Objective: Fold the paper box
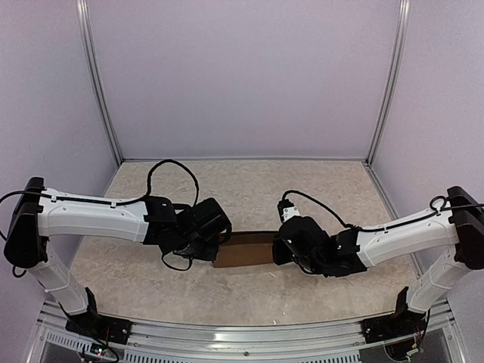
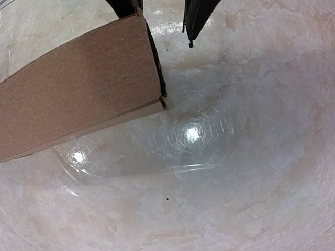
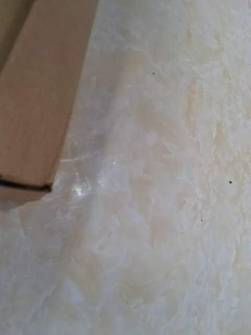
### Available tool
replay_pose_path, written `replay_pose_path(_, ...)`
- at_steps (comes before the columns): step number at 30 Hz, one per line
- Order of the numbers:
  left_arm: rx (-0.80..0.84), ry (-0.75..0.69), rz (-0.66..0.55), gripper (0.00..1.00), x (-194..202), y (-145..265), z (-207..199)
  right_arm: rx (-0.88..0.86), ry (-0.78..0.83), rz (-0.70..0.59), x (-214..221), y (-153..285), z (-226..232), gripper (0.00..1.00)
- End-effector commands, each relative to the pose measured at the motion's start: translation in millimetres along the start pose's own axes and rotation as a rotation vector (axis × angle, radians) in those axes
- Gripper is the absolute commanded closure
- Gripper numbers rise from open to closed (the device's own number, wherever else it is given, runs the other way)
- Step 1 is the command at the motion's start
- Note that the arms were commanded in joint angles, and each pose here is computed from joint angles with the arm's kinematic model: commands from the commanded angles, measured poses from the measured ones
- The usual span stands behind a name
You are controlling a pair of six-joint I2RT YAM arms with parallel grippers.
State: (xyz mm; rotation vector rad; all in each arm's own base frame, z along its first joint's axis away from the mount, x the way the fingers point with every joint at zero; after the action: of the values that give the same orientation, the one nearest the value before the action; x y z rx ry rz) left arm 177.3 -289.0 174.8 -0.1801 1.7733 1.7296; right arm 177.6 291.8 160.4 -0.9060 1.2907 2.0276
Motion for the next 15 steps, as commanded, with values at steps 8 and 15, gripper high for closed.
replay_pose_path(8,0.335,-0.01,0.013,0.57,7.2,20.5,20.6,0.056,0.123,0.161,30.6,-6.9,-2.1,1.0)
replay_pose_path(15,0.45,0.017,-0.057,0.5,-2.8,45.4,40.9,0.065,0.142,0.163,27.8,-11.4,4.8,1.0)
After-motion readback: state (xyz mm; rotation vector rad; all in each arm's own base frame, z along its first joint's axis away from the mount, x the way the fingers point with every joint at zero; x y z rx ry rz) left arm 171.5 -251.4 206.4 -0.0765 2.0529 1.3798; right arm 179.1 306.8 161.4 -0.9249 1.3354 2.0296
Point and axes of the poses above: each gripper's point midway between its finger pads, its own y axis back along the fingers, its own z axis along the line the jaws close on, x = y × z, the point moved 9 cm from there along y, back along the fingers, and after that the axes turned 11 degrees about -y, right-handed, at the moved point
